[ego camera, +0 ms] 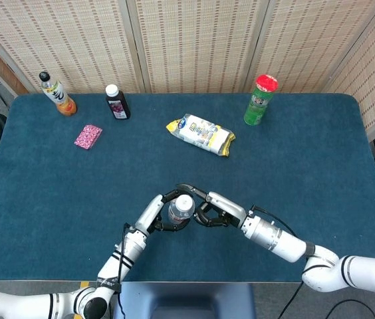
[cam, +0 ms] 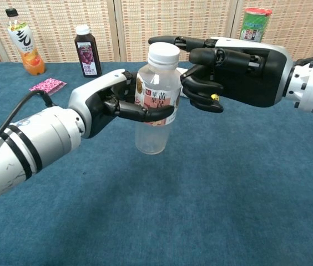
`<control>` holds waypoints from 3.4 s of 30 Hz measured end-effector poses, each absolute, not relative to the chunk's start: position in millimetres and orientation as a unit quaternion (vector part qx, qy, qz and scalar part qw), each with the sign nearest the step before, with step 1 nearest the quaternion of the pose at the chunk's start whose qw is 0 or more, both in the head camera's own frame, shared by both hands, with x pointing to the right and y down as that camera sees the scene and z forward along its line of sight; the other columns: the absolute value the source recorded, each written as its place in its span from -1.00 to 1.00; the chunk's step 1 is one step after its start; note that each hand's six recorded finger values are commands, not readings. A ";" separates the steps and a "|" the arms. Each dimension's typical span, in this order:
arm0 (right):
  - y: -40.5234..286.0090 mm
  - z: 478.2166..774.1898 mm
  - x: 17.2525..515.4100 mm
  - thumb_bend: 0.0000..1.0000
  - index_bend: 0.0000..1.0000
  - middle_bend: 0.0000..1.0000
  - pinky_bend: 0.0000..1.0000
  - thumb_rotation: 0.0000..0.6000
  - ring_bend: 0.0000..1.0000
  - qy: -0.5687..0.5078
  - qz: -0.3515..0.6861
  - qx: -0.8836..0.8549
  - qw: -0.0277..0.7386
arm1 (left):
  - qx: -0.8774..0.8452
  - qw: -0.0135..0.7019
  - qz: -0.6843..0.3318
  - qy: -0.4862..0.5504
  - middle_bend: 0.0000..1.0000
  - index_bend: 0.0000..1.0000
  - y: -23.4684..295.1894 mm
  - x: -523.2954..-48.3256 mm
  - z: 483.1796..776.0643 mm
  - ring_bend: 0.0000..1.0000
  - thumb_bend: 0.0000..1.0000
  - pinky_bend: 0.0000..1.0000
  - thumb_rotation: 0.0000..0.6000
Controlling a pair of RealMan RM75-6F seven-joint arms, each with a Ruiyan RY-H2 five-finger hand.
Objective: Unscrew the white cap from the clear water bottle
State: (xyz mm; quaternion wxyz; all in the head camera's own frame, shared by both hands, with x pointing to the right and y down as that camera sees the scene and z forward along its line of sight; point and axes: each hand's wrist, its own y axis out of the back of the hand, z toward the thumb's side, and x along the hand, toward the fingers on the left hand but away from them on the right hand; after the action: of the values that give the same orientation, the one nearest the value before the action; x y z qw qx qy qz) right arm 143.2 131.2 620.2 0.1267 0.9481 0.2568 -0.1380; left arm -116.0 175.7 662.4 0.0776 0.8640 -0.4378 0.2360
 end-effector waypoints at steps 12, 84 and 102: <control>134.9 605.7 166.0 0.50 -1.00 0.74 0.65 0.31 0.50 0.271 -0.126 0.949 0.102 | 0.844 0.074 0.256 -0.465 0.17 0.01 152.0 -143.1 675.4 -0.46 0.05 -0.62 1.00; 136.5 608.9 169.3 0.40 -1.00 0.80 0.66 0.30 0.54 0.222 -0.157 0.957 0.101 | 0.893 0.023 0.273 -0.357 0.38 0.17 184.0 -100.6 652.5 -0.34 0.11 -0.58 1.00; 152.5 593.5 207.5 0.36 -1.00 0.80 0.66 0.26 0.54 0.228 -0.144 0.959 0.092 | 0.867 0.036 0.299 -0.396 0.39 0.17 150.5 -140.7 669.2 -0.33 0.12 -0.57 1.00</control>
State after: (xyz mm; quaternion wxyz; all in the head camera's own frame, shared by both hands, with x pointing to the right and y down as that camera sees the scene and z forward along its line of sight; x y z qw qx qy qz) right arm 207.5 152.5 593.5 0.0917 0.9586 0.2277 -0.1443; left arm -140.7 150.5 669.2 0.0362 0.8674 -0.3964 0.2987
